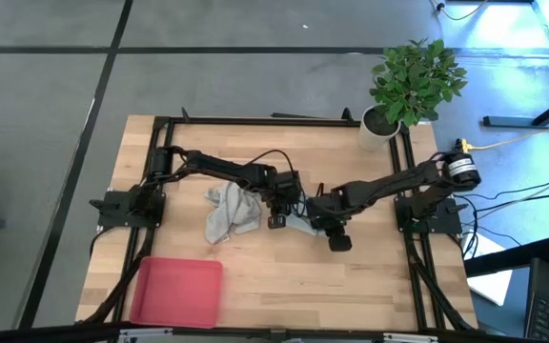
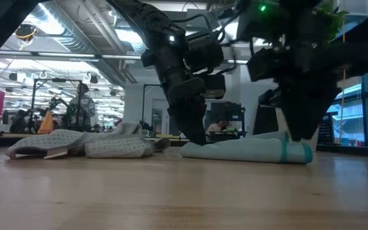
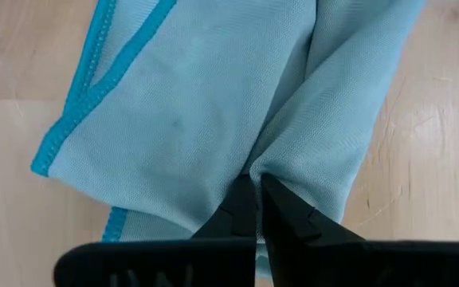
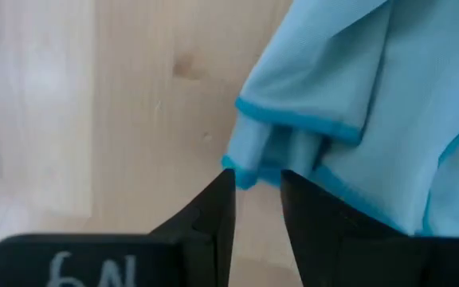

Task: Roll microfiber towels into tight, uniform cylinder then place into a basket
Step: Roll the blue towel

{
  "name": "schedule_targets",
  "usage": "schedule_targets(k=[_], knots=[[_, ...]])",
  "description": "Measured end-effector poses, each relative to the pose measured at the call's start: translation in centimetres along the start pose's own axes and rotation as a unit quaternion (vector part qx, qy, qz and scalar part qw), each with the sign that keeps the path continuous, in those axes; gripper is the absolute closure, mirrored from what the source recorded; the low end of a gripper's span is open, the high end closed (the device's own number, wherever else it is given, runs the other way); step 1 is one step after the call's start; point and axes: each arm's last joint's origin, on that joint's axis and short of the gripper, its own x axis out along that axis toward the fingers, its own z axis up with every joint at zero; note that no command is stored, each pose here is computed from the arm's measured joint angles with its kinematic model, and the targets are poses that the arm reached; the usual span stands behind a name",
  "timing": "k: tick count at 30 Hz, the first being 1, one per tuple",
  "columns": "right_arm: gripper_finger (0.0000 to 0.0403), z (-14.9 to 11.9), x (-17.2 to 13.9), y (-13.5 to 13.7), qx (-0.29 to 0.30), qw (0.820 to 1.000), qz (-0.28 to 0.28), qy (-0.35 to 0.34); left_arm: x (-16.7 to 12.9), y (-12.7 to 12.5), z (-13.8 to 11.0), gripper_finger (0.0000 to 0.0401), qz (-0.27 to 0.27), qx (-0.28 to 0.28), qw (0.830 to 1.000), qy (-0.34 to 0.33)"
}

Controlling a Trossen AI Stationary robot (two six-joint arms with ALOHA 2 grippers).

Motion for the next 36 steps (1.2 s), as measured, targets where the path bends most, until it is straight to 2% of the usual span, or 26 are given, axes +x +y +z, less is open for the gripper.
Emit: schedule_targets(k=[3,8,11,17,24,29,36], knots=[[0.0299,-0.5,-1.4,0.9,0.007,1.0,-0.016,-0.009,0.0,0.0,0.0,0.0401,-0.004,-0.002,1.0,0.0],[0.0299,-1.3,-4.3,2.4,0.021,0.996,-0.067,-0.058,0.1,-0.3,0.0,0.0401,-0.003,0.0,1.0,0.001],[0.0299,-2.0,-5.1,3.6,0.01,0.993,-0.08,-0.091,0.1,-0.6,0.0,0.0401,-0.001,-0.006,1.0,0.002],[0.0299,-3.5,-2.6,5.5,-0.039,0.989,-0.073,-0.124,0.3,-1.5,-0.1,0.0401,-0.008,-0.01,1.0,0.006],[0.0299,-4.5,1.5,5.7,-0.077,0.975,-0.051,-0.202,0.3,-1.9,-0.1,0.0401,-0.01,-0.019,1.0,0.007],[0.0299,-4.7,2.0,5.6,-0.065,0.972,-0.042,-0.22,0.3,-1.9,-0.1,0.0401,-0.012,-0.018,1.0,0.006],[0.0298,-4.4,1.8,5.7,-0.107,0.966,-0.048,-0.228,0.3,-1.9,-0.1,0.0401,-0.012,-0.03,0.999,0.006]])
